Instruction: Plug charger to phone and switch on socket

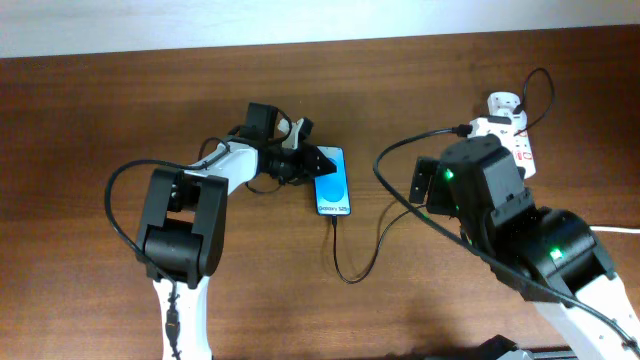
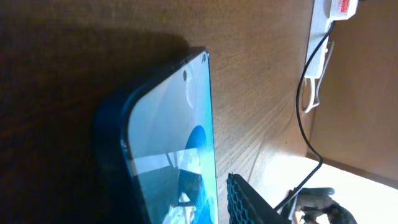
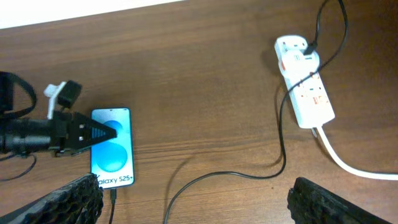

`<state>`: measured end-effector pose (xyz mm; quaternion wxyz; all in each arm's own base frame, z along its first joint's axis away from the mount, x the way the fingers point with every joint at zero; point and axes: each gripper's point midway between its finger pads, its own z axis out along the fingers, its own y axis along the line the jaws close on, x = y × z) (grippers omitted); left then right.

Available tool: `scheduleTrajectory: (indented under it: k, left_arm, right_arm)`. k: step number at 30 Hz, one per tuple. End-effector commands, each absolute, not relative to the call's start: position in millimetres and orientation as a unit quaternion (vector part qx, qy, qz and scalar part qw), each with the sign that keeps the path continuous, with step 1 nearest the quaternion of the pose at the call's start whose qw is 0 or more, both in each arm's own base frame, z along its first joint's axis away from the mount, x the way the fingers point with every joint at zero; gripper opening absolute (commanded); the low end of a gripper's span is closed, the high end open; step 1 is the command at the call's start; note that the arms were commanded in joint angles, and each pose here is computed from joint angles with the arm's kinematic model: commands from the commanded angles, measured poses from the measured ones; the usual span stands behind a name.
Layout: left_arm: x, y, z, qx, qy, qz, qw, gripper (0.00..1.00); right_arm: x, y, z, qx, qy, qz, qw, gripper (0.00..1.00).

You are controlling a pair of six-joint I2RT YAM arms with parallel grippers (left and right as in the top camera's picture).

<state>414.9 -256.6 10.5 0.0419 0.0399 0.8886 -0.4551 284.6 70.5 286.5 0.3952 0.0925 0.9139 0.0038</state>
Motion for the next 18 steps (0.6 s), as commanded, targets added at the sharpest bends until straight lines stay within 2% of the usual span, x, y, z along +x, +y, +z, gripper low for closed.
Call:
scheduleTrajectory:
  k: [1,4,8,14,18]
  left_arm:
    - [404.2,-238.1,-24.9,0.0,0.924,-0.382,0.009,0.36]
    - [405.3,-224.1,-30.7,-0.017,0.944,-0.329,0.001,0.4]
    - [421.2,-211.8,-24.5,-0.023,0.961,-0.276,0.02,0.55]
    - [417.8,-213.9,-26.7,-0.015,0.966,-0.258,0.02,0.56]
    - [410.3,-238.8,-25.7,0.096,0.96,-0.258,0.046,0.6]
  right_arm:
    - [290.1,64.3,276.1,0.119,0.922,0.018,0.368,0.98]
    - [291.9,50.1,269.7,0.159,0.922,0.017,0.353,0.98]
    - [286.6,21.7,261.5,0.226,0.916,0.002,0.331,0.98]
    - [290.6,16.8,262.1,0.235,0.912,-0.001,0.335,0.98]
    - [303.7,17.0,254.3,0.235,0.913,-0.013,0.332,0.98]
